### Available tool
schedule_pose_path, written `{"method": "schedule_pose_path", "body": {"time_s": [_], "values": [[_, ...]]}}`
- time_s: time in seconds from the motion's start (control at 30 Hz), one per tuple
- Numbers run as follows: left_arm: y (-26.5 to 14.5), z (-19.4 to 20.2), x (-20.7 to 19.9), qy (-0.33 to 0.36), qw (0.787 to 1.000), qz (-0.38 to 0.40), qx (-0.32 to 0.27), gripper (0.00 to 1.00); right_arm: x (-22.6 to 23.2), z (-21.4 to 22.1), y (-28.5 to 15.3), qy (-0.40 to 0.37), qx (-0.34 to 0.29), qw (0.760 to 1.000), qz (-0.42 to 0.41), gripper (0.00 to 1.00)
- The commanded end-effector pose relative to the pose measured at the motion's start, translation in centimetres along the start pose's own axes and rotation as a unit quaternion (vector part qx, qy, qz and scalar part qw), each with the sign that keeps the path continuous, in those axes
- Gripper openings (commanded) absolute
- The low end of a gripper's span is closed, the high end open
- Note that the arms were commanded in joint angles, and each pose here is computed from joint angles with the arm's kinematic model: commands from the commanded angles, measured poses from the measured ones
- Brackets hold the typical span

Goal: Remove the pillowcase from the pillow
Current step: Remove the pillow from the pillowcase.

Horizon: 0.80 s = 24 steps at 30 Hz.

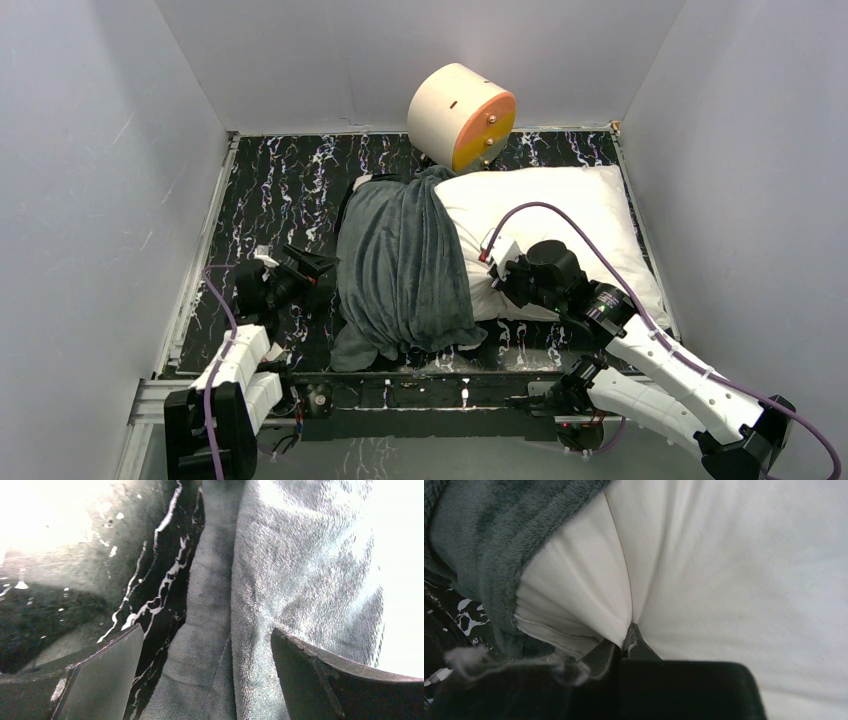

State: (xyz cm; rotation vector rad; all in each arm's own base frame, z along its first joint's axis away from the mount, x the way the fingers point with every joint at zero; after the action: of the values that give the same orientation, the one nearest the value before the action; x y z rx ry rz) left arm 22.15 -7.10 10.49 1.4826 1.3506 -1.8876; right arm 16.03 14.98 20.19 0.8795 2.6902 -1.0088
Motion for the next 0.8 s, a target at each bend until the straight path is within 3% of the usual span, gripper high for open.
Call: {"method": "schedule_pose_path", "body": {"time_s": [0.0, 0.1, 0.2, 0.27, 0.43, 0.6, 0.77], "values": [[-0.8, -1.4, 1.3, -0.022, 0.994, -0.083, -0.074, 0.98, 0.1, -1.3, -0.2, 0.017, -0.022, 1.000, -0.012, 0.00], [-1.6, -2.2, 2.0, -0.021, 0.982, -0.158, -0.100, 0.98, 0.1, -1.2, -0.3, 0.017, -0.018, 1.000, -0.012, 0.00], [-1.8, -2.0, 2.5, -0.030, 0.979, -0.173, -0.099, 0.94, 0.2, -1.2, -0.4, 0.019, -0.023, 0.999, -0.011, 0.00], [-1.4, -1.7, 2.3, -0.030, 0.985, -0.148, -0.087, 0.85, 0.2, -1.1, -0.4, 0.020, -0.023, 0.999, -0.011, 0.00], [-0.2, -1.0, 1.8, -0.027, 0.994, -0.102, -0.034, 0.77, 0.2, -1.2, -0.3, 0.020, -0.022, 0.999, -0.012, 0.00], [1.2, -0.2, -1.5, -0.002, 0.998, 0.031, 0.050, 0.76, 0.3, -1.2, -0.1, 0.021, -0.021, 0.999, -0.014, 0.00], [1.7, 1.3, -3.9, 0.031, 0.989, 0.103, 0.105, 0.76, 0.4, -1.0, 0.3, 0.025, -0.015, 0.999, -0.017, 0.00]]}}
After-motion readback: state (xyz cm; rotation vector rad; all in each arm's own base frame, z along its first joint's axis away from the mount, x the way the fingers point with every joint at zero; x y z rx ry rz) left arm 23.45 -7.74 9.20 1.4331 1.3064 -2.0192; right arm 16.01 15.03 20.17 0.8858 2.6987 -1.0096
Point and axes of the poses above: each gripper's point midway between its finger pads, its own y axis out along the fingers, its own x axis along the line the jaws close on, z = x × y, the point moved 5 cm from there along -y, back along the fingers, and after that the axes turned 6 degrees about -y, right-handed, at the moved point
